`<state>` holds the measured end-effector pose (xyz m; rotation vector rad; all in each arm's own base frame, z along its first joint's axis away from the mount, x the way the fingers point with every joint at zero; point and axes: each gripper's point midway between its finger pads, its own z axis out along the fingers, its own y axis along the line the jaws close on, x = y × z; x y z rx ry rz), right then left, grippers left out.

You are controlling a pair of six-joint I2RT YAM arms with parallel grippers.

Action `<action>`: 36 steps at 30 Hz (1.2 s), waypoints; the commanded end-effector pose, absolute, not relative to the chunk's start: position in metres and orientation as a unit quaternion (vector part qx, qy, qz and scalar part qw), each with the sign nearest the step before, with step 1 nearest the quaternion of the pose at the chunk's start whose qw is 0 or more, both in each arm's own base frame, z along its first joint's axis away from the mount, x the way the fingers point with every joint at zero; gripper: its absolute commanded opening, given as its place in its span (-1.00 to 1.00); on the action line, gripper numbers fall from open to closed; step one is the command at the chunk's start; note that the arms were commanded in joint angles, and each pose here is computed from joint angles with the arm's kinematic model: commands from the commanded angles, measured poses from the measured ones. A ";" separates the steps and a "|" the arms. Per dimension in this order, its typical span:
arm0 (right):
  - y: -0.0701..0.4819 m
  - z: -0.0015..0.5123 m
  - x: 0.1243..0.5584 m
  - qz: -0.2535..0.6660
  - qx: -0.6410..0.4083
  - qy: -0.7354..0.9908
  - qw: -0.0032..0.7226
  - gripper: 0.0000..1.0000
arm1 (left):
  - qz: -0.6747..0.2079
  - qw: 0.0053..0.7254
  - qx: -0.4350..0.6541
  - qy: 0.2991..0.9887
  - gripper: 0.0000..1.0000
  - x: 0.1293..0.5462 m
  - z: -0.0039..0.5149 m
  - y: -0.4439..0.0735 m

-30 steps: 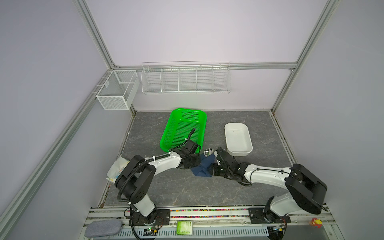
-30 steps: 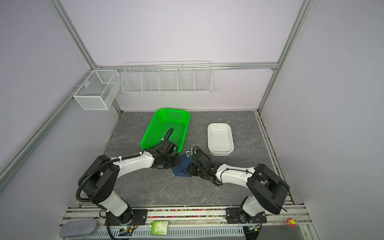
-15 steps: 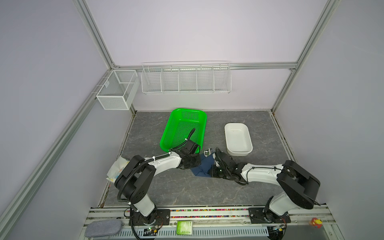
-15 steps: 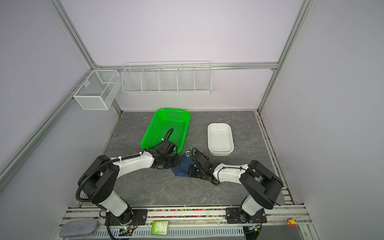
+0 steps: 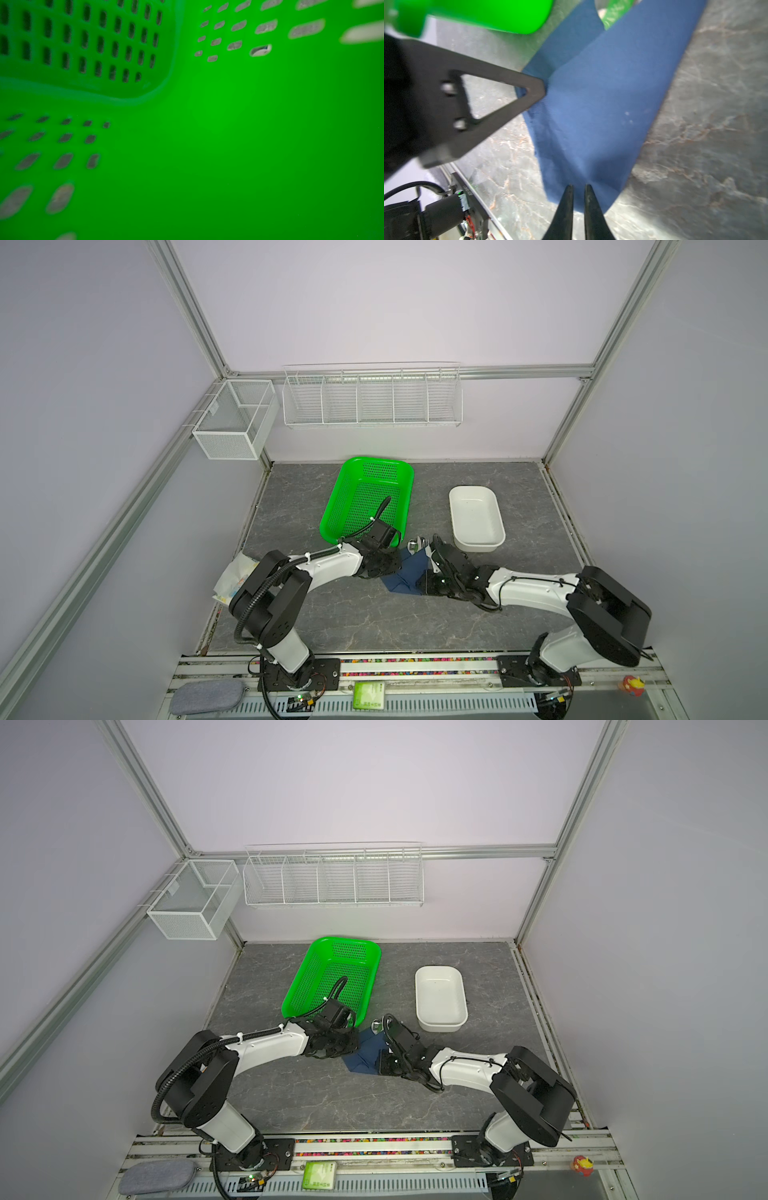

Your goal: Place the utensils on the paper napkin and roll it up

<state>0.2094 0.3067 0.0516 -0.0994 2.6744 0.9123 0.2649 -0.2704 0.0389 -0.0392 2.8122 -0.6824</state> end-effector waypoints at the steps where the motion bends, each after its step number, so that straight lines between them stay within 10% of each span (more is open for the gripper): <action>1: 0.314 0.058 0.204 0.332 -0.047 0.930 0.151 -0.71 | -0.215 0.113 -0.013 0.970 -1.00 0.256 0.033 -0.261; 36: 0.290 0.013 0.189 0.283 -0.008 0.953 0.111 -0.72 | -0.212 0.112 -0.011 0.971 -1.00 0.254 0.032 -0.259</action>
